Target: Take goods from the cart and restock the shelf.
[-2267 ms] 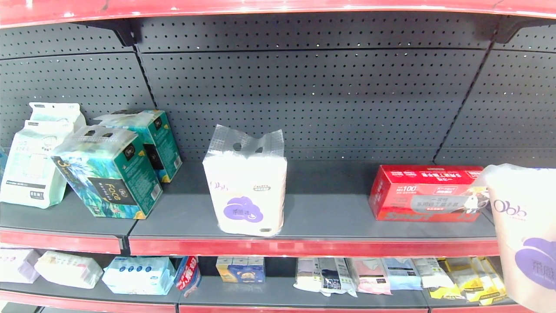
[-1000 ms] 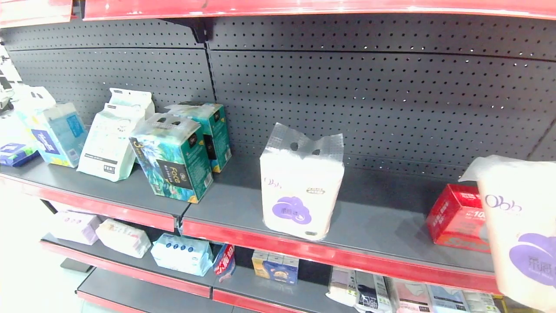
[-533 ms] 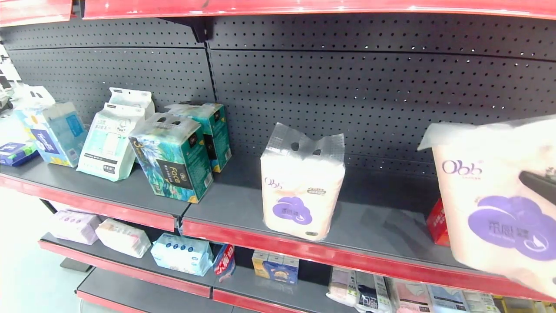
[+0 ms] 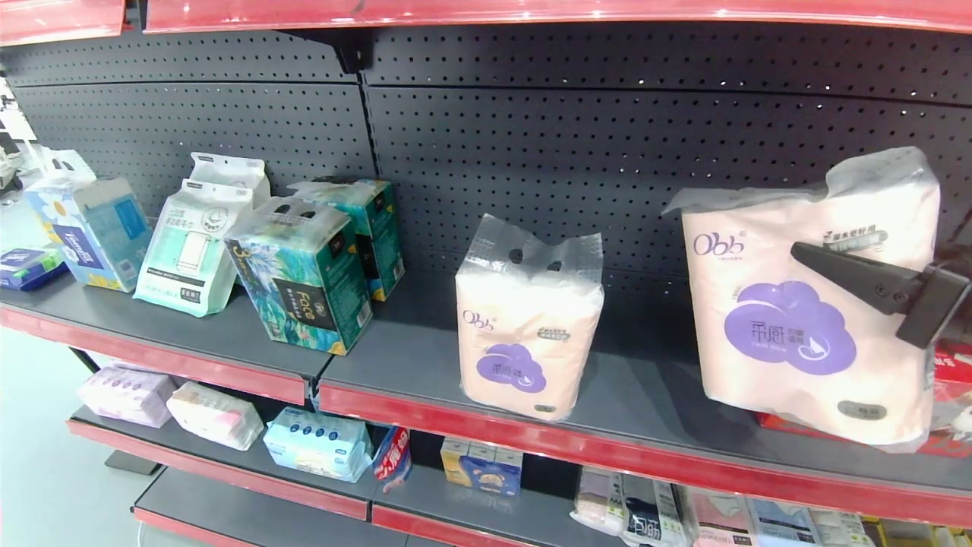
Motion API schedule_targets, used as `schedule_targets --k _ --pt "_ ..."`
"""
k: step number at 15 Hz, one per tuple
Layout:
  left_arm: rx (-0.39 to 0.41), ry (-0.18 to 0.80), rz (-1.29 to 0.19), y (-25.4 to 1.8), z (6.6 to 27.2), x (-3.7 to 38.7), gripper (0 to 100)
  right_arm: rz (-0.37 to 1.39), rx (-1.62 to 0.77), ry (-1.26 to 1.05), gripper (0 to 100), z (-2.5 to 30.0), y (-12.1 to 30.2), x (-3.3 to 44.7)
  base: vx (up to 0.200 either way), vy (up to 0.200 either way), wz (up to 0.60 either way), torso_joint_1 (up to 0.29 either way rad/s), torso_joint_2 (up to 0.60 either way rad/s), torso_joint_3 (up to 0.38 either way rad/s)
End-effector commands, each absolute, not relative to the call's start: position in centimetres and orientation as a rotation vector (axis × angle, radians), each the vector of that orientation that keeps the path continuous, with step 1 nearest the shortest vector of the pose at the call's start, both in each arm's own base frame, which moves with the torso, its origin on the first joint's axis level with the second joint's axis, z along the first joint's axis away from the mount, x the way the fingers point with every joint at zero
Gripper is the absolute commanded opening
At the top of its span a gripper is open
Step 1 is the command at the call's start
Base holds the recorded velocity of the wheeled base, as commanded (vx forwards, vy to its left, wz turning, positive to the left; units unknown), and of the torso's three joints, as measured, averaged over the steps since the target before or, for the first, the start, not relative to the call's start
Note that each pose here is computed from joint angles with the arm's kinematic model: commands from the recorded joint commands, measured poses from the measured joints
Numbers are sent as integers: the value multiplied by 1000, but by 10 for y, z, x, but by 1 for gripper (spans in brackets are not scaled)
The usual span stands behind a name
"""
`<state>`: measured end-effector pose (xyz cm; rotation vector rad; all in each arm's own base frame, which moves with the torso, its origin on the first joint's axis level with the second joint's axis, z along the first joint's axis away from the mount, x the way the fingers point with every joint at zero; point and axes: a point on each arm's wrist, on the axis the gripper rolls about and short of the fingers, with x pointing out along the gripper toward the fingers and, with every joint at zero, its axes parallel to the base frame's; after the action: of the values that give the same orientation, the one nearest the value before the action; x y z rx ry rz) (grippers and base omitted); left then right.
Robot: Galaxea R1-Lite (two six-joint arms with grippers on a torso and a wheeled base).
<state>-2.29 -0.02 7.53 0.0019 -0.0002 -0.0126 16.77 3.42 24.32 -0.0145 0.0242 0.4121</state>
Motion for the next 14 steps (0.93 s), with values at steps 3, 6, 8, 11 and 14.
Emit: schedule_targets --k 3,6,8,11,14 --pt "2 2 -11 0 75 -23 100 405 5 52 0 229 39 203 0 0 0 0 0 0" --pt "3 2 -12 0 75 -23 100 400 7 52 0 224 41 218 0 0 0 0 0 0" --pt "3 2 -12 0 75 -23 100 397 19 51 0 223 41 226 0 0 0 0 0 0" --pt "3 2 -12 0 75 -23 100 358 35 60 0 220 41 249 0 0 0 0 0 0" --pt "2 2 -12 0 75 -23 100 338 33 47 0 216 44 275 0 0 0 0 0 0"
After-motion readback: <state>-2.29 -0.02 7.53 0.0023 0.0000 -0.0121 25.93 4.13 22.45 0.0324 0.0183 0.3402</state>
